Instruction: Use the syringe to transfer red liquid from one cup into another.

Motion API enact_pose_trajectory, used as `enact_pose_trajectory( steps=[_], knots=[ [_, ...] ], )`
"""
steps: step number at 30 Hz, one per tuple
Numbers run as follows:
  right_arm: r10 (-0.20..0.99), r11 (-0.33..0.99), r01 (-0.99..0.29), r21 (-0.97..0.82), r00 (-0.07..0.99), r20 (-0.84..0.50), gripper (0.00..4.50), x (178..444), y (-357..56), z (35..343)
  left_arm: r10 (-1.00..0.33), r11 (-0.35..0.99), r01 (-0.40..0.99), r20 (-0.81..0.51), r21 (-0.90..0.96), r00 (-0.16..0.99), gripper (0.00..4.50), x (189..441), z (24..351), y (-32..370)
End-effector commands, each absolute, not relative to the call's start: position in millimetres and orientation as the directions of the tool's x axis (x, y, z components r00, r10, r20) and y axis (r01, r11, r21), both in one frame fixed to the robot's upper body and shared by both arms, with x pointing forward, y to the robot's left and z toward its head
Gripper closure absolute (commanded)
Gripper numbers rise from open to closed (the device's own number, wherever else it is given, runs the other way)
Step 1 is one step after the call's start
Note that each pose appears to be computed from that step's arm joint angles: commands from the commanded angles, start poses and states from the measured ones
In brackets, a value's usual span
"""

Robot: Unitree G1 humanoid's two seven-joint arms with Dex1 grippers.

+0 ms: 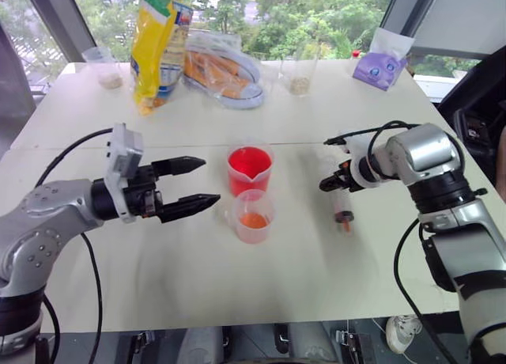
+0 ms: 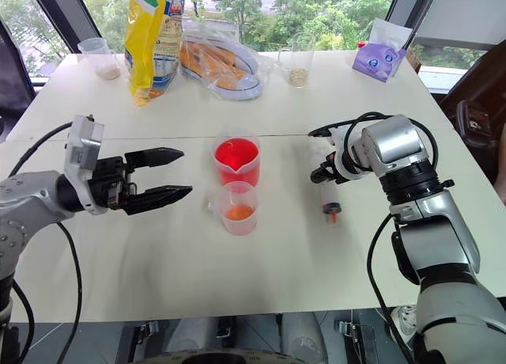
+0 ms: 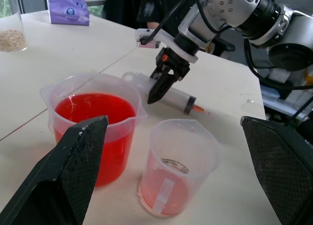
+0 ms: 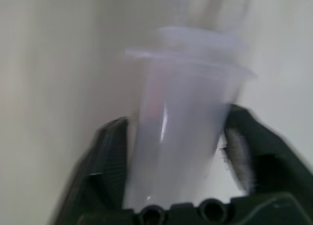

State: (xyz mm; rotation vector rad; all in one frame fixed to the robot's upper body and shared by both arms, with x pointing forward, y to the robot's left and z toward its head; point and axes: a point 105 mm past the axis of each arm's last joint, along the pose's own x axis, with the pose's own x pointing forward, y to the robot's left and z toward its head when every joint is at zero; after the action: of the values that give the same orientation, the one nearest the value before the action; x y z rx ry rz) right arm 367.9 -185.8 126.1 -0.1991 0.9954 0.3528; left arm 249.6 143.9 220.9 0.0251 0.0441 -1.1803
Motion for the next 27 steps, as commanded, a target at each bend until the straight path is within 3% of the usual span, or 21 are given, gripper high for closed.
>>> enact_pose_trajectory(
  steps=[1, 4, 7, 11, 13, 17, 20, 23, 27],
  knots=[
    [0.234, 0.914, -0.405, 0.033, 0.459, -0.857, 3.07, 364, -175, 121, -0.923, 0.384, 0.922, -0.020, 0.058, 0.385, 0.00, 245, 235, 145],
    [0.253, 0.915, -0.401, 0.048, 0.476, -0.843, 3.07, 364, -173, 129, -0.922, 0.384, 0.921, -0.020, 0.064, 0.386, 0.00, 247, 237, 146],
    [0.325, 0.897, -0.438, 0.055, 0.573, -0.752, 3.07, 372, -166, 158, -0.921, 0.386, 0.920, -0.019, 0.070, 0.388, 0.00, 250, 241, 148],
    [0.561, 0.798, -0.602, 0.023, 0.729, -0.392, 3.07, 375, -137, 234, -0.923, 0.384, 0.920, -0.006, 0.082, 0.386, 0.00, 256, 251, 152],
    [0.661, 0.739, -0.673, -0.033, 0.734, -0.153, 3.07, 366, -122, 277, -0.926, 0.376, 0.923, 0.003, 0.085, 0.377, 0.00, 259, 257, 153],
    [0.810, 0.585, -0.805, -0.099, 0.575, 0.117, 3.07, 333, -95, 326, -0.933, 0.358, 0.929, 0.003, 0.096, 0.359, 0.00, 266, 265, 155],
    [0.864, 0.470, -0.877, -0.103, 0.433, 0.257, 3.07, 315, -74, 344, -0.937, 0.346, 0.932, 0.000, 0.111, 0.348, 0.00, 273, 271, 155],
    [0.872, 0.359, -0.930, -0.085, 0.302, 0.385, 3.07, 307, -56, 342, -0.945, 0.325, 0.938, 0.005, 0.120, 0.327, 0.00, 277, 279, 151],
    [0.848, 0.369, -0.928, -0.049, 0.314, 0.426, 3.07, 321, -43, 327, -0.952, 0.304, 0.945, -0.007, 0.122, 0.307, 0.00, 278, 281, 148]
  ],
)
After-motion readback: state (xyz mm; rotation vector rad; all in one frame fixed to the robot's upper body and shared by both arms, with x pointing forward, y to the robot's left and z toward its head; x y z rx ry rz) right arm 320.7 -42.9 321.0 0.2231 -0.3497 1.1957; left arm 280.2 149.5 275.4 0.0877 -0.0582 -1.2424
